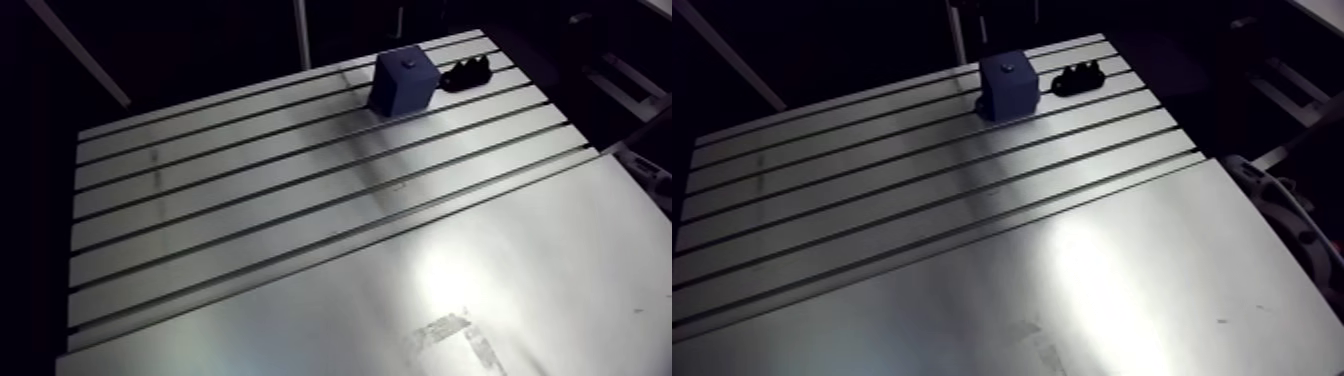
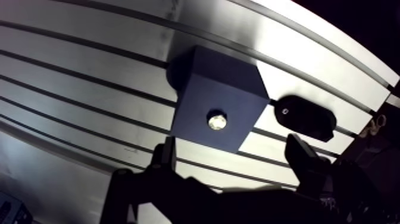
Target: Pick up the M10 bolt and insert it into the hex recess until seated.
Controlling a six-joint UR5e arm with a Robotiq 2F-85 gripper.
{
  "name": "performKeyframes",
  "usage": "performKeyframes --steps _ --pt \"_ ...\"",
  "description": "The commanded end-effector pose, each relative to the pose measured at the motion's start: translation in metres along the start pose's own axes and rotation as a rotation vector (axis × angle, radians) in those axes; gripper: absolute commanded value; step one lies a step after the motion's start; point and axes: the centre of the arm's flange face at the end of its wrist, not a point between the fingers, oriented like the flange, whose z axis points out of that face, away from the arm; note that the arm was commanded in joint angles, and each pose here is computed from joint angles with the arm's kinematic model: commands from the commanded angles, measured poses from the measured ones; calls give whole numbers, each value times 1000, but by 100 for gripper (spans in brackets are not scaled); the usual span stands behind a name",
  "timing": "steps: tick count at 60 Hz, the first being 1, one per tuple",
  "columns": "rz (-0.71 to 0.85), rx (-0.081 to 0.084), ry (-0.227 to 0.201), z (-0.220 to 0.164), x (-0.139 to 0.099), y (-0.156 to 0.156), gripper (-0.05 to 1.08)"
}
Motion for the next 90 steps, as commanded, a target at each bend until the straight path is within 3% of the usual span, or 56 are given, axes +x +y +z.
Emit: performKeyframes --steps 1,7,12,21,23,32,39,46,56,67,83,90 --pt "20 -17 21 -16 -5 -5 1" --pt "34 -22 28 -19 -9 -3 1" --pt "93 -43 59 -27 -17 -5 1" --pt "224 -48 99 -35 -27 -16 1" --pt "301 -44 103 -38 -30 -21 1" --pt "349 -33 96 -31 -28 -28 5" --pt "386 4 98 -23 -27 -33 15" --pt "412 17 98 -20 -30 -29 30" --pt "416 9 104 -24 -31 -27 44" --pt "399 -12 144 -27 -25 -29 44" --pt "369 -6 119 -12 -27 -33 45" --pt "348 -16 132 -14 -27 -30 50"
